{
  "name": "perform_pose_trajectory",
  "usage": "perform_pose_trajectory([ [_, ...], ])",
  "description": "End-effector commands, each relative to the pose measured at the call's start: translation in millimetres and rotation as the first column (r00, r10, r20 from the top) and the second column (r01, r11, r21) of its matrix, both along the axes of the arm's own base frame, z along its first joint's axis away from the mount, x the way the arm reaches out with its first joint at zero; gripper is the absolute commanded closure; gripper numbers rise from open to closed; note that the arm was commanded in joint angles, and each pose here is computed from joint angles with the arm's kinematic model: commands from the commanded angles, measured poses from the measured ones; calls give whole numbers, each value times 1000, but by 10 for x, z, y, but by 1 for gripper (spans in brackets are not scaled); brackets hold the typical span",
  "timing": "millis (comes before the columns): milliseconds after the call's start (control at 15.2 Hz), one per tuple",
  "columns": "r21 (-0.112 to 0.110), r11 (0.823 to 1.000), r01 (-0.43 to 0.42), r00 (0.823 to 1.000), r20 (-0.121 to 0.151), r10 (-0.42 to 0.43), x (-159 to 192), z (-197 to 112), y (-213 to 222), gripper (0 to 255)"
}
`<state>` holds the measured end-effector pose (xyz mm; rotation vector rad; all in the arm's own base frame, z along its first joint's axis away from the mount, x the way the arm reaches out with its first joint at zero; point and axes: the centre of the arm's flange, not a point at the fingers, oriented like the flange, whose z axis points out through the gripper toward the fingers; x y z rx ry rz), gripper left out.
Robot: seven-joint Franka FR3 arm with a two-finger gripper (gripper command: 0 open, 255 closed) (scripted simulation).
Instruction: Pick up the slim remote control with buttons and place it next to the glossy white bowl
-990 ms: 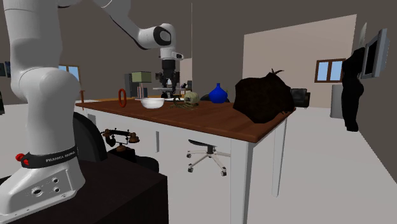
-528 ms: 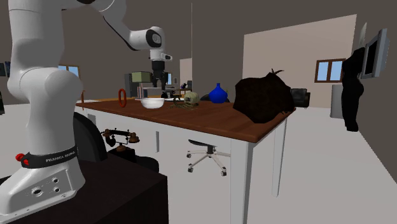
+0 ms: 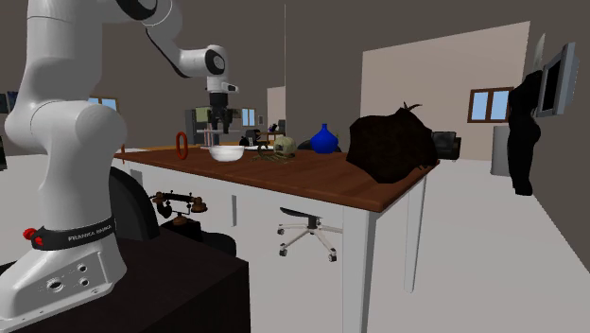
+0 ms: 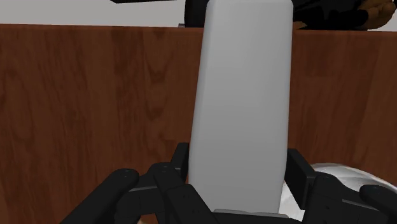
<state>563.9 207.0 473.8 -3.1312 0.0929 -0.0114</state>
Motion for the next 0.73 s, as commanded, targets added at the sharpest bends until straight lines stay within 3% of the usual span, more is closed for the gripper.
perform_pose_trajectory([
  [0, 1, 1000, 2, 1000, 1, -2, 3, -17, 374, 255],
  [660, 1, 1000, 2, 1000, 1, -2, 3, -545, 374, 255],
])
